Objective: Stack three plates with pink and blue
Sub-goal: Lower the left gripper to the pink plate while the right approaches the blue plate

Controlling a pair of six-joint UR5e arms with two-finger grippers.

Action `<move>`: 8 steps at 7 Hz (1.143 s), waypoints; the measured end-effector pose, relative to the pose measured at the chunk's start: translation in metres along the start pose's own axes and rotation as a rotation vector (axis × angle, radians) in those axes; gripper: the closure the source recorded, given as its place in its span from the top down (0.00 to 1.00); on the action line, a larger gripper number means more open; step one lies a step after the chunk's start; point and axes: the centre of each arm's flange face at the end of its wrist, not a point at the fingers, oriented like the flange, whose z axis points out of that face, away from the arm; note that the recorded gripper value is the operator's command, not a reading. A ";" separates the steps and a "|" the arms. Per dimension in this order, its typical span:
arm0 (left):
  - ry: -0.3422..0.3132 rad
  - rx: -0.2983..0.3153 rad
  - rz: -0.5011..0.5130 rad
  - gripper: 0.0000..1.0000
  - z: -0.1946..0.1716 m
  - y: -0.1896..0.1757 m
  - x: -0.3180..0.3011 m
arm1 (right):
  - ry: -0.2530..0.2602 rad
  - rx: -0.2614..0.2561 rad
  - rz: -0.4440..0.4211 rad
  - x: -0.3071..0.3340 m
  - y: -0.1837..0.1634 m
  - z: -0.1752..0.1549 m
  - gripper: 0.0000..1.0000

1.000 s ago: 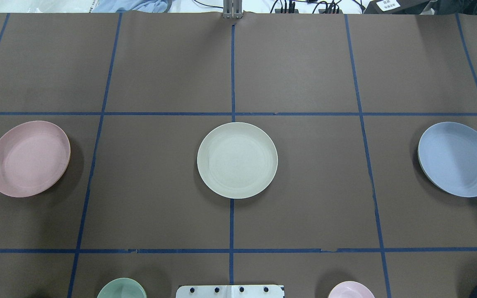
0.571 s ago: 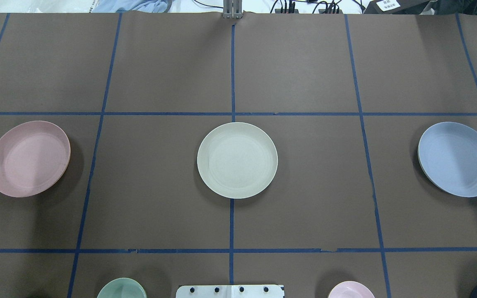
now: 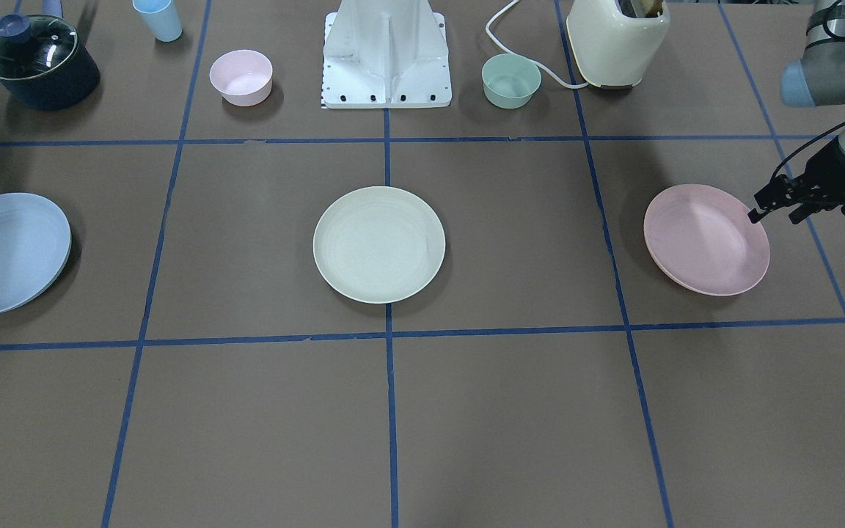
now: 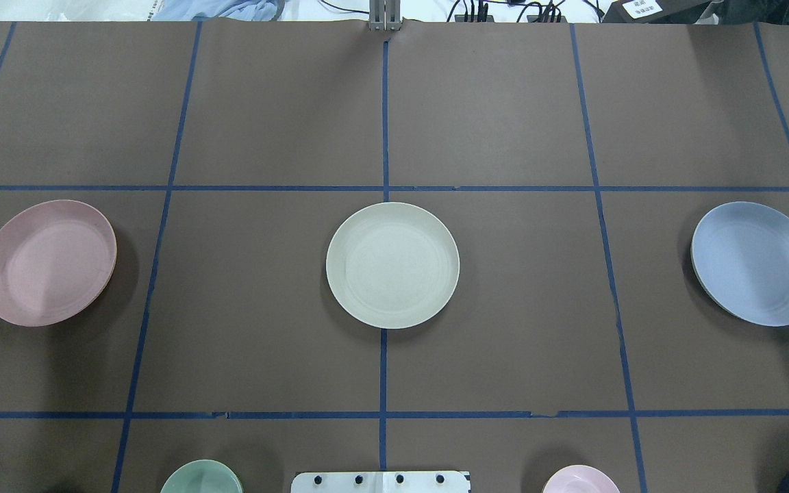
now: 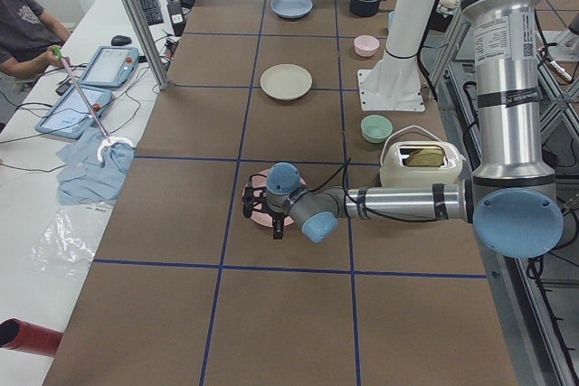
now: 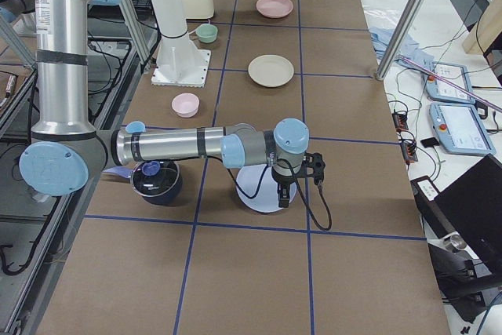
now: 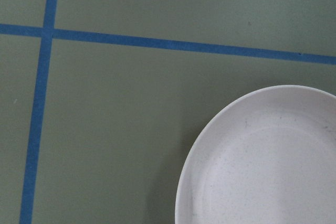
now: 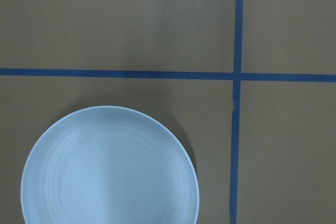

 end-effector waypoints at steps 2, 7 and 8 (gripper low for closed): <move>-0.004 -0.019 0.005 0.78 0.009 0.003 0.001 | -0.001 0.012 -0.011 0.002 -0.003 0.019 1.00; -0.013 -0.020 0.008 0.64 0.013 0.004 0.000 | -0.046 0.129 0.059 0.004 0.007 0.090 1.00; -0.021 -0.018 0.006 0.62 0.016 0.003 -0.001 | -0.055 0.134 0.063 0.003 0.008 0.097 1.00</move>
